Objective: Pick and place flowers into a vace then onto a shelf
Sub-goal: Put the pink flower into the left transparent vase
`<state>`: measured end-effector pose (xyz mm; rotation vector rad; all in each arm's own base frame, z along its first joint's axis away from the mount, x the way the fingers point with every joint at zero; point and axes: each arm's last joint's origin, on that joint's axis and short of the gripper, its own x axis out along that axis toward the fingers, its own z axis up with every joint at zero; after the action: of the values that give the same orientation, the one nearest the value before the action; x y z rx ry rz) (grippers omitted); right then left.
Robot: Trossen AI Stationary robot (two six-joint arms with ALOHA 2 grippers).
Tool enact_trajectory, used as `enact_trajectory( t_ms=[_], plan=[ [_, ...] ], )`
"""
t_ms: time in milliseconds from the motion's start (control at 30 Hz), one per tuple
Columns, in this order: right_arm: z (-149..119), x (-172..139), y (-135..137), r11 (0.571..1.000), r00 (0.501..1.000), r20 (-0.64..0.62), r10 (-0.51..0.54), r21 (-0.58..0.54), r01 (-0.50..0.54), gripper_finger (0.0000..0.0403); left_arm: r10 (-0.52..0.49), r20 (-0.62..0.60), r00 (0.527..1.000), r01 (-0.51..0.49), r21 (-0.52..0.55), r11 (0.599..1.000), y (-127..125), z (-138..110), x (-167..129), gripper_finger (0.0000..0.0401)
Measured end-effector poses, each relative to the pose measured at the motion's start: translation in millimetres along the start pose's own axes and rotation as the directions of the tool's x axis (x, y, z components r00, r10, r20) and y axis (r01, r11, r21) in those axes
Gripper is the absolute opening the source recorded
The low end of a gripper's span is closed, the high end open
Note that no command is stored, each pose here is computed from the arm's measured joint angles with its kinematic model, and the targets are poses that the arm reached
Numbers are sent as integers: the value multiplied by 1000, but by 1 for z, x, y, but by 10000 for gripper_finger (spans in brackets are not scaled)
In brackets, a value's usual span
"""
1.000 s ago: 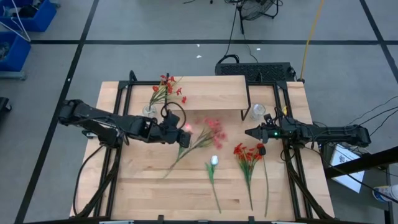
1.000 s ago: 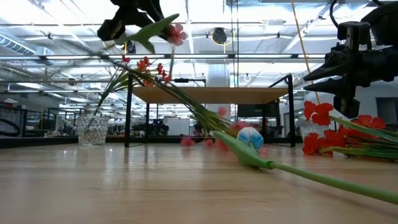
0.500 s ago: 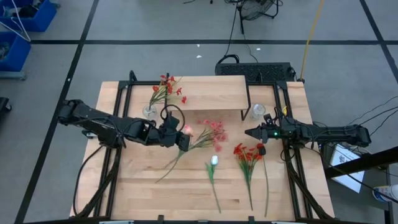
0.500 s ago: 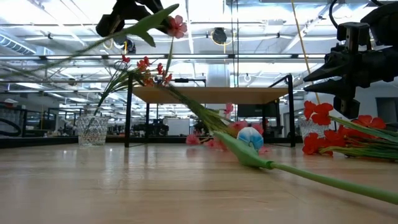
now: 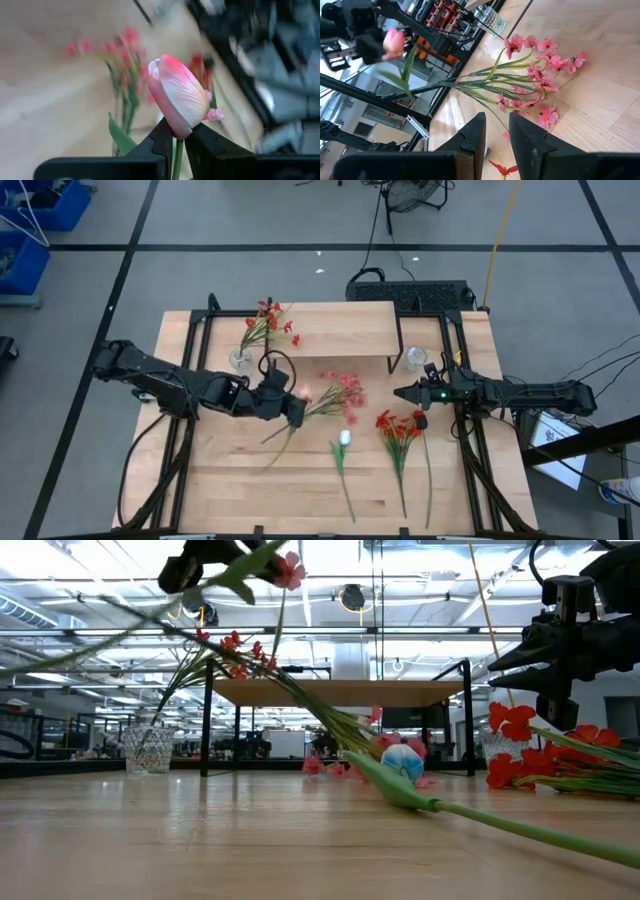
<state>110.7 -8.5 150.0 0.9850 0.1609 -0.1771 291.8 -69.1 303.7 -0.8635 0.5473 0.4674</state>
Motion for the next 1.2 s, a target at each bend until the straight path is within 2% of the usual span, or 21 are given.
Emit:
enact_trajectory(
  t_ms=[133, 267, 433, 500, 567, 633, 733, 833, 967, 1033, 1100, 1200],
  plan=[
    [0, 0, 0, 1000, 1000, 0, -1, -2, 1, 77, -8, -66, 998, 6, -35, 999, 2, -1, 4, 45],
    [0, 0, 0, 1000, 1000, 0, -2, -19, 2, 77, -51, -113, 992, 49, -12, 999, -1, -1, 2, 42],
    [0, 0, 0, 1000, 1000, -1, -3, -20, 3, 77, -14, -117, 993, 14, 0, 1000, 3, -2, 3, 39],
    [0, 0, 0, 1000, 1000, -1, -3, -19, 3, 77, 10, -92, 996, -13, -28, 1000, 4, -3, 3, 38],
    [0, 0, 0, 1000, 1000, -1, -3, -19, 3, 77, -29, -119, 992, 24, -45, 999, 1, -4, 2, 40],
    [0, 0, 0, 1000, 1000, 0, -5, -22, 5, 77, -28, -239, 971, 12, -66, 998, 4, -6, 8, 52],
    [0, 0, -1, 999, 1000, 19, -21, -24, 22, 77, 75, -347, 935, -103, -61, 993, 17, -14, 18, 88],
    [1, 1, -2, 999, 999, 36, -38, -21, 39, 77, 8, -337, 942, -17, -21, 1000, 8, -14, 17, 108],
    [0, 1, -2, 999, 998, 32, -48, -17, 49, 77, 41, -322, 946, -55, -36, 998, 11, -15, 18, 90],
    [0, 1, -3, 999, 998, 29, -51, -13, 51, 77, 4, -313, 950, -6, -7, 1000, 8, -13, 18, 80],
    [0, 2, -3, 999, 998, 28, -53, -3, 53, 77, -81, -344, 935, 80, -17, 997, 2, -11, 18, 58],
    [0, 2, -3, 998, 998, 26, -57, -4, 57, 77, -63, -372, 926, 49, -45, 998, 4, -14, 21, 28]
  ],
)
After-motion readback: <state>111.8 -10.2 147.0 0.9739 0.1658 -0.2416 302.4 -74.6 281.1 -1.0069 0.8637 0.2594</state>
